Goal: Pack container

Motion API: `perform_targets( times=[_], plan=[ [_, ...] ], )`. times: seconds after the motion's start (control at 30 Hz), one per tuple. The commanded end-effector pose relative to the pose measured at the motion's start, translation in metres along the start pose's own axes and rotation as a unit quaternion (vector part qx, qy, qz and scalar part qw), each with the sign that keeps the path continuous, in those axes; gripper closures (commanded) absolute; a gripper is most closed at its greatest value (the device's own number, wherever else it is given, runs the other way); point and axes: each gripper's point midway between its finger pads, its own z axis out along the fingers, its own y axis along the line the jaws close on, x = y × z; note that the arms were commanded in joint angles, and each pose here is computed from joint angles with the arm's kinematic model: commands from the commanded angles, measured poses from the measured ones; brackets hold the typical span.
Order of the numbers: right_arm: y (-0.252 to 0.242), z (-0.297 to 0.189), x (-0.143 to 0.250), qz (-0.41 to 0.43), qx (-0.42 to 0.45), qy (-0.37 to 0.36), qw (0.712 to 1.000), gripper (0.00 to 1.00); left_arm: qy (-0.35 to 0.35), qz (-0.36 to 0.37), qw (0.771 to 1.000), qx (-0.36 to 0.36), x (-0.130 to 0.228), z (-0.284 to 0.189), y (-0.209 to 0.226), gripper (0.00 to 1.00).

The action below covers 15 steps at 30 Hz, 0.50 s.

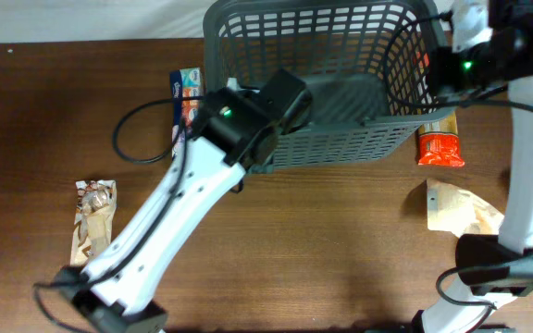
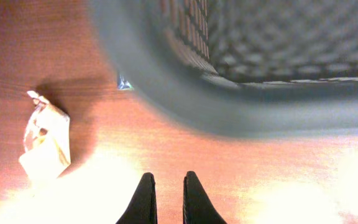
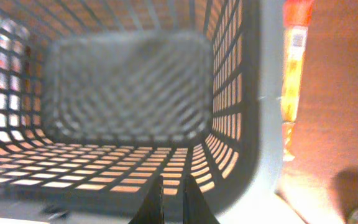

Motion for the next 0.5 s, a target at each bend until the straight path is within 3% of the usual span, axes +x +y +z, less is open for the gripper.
perform_targets(
  times=[0.0, 0.17, 0.27, 0.47],
  plan=[
    [0.011, -0.053, -0.013, -0.014, 0.002, -0.073, 0.997, 0.96, -0.05, -0.017, 0.998, 0.025, 0.005, -0.044, 0.031, 0.98],
    [-0.01, -0.096, -0.017, -0.005, 0.076, -0.127, 0.989, 0.96, -0.132, -0.057, 0.989, 0.044, 0.011, -0.095, 0.077, 0.98],
    [-0.047, -0.111, -0.017, 0.048, 0.117, -0.145, 0.981, 0.96, -0.209, -0.095, 0.973, 0.026, 0.019, -0.132, 0.125, 0.94],
    [-0.128, -0.114, -0.005, 0.17, 0.172, -0.141, 0.96, 0.96, -0.271, -0.136, 0.953, 0.023, 0.047, -0.165, 0.178, 0.9]
  ],
)
